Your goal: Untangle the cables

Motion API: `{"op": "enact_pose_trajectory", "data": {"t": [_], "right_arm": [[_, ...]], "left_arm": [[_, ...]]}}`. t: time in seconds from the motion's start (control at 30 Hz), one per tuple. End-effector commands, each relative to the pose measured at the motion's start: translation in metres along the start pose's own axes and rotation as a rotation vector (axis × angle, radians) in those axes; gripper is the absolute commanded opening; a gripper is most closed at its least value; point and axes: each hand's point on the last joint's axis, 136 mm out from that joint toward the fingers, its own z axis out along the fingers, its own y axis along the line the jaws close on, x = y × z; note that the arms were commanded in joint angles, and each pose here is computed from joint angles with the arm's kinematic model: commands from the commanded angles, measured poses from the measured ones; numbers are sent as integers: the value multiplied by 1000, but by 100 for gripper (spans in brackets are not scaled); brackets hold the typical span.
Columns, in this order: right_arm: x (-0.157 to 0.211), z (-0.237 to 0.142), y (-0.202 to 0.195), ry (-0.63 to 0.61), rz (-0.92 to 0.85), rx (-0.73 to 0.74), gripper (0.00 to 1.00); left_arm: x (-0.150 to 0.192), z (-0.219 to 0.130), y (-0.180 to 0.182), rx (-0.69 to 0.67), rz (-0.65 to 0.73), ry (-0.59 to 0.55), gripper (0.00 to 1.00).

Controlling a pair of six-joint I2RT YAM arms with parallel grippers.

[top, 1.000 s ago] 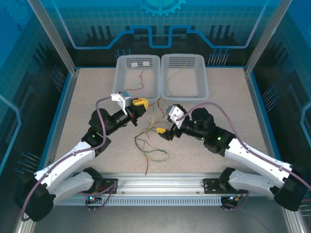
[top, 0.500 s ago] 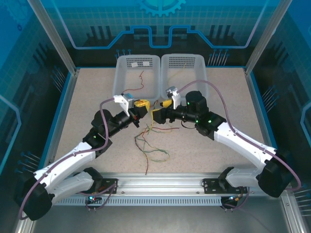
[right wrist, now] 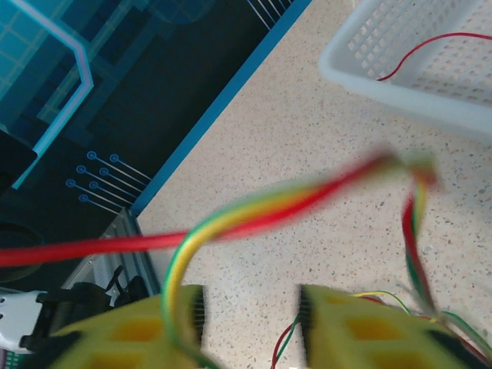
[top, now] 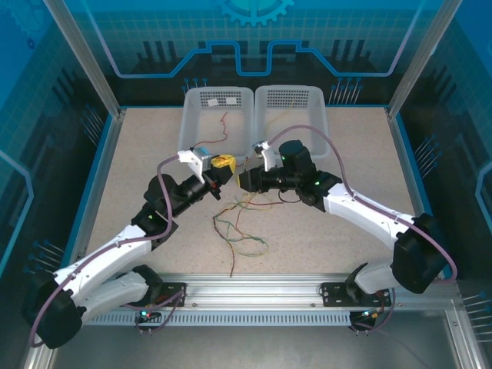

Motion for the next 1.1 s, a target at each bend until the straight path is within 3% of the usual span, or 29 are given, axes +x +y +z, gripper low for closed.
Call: {"op": "enact_pose_trajectory", "data": {"t": [0.0,0.03,0.33,0.73,1.07], "right_arm": [[-10,-1,5,-7,-7,-29,5],[-10,-1,5,-6,-10,-31,0],[-27,-34,-8,-50,-101,107,0],[-62,-117,-70,-217,30,313,0],[-57,-182,-115,-322,146,501,0]], "left_arm": [[-15,-4,2,-28,33,-64,0],[-14,-6,5,-50,32,-70,0],[-10,-40,62,-386,61,-149,0],[-22,-72,88,-490,56,-198,0],[-9,-86,112,-571,4,-184,0]]}}
